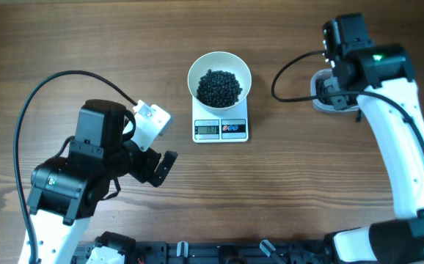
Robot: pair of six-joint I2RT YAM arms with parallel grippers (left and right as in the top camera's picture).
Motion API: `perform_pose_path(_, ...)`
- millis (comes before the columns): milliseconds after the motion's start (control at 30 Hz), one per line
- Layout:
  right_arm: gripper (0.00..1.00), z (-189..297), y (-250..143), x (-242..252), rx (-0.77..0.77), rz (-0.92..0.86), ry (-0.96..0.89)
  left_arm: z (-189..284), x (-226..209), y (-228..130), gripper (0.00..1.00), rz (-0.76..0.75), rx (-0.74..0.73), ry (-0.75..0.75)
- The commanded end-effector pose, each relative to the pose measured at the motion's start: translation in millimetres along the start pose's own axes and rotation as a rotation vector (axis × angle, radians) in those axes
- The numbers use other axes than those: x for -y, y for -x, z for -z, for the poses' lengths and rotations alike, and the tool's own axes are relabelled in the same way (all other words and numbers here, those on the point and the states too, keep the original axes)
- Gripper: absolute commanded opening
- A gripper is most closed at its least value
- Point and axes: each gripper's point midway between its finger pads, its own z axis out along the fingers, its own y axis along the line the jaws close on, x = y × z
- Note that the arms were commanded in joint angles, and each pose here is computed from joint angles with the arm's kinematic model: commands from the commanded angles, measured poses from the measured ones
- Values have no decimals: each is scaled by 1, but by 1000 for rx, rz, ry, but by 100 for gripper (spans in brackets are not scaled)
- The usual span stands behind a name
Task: Scoop item into bowl and weigh 150g on scale
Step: 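Move the empty scoop right back over the bean tub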
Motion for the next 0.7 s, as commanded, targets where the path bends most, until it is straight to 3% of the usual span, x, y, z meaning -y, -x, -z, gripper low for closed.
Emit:
perform_pose_path(0, 5, -39, -10, -11, -148, 48, -63, 5, 0, 6, 100, -19, 24, -5)
perform_pose_path(233, 5, -83, 4, -19, -229, 65, -164, 5, 0, 6, 100, -19, 24, -5)
perform_pose_path(667, 5, -104, 25, -20, -186, 32, -204, 5, 0, 6, 100, -19, 24, -5)
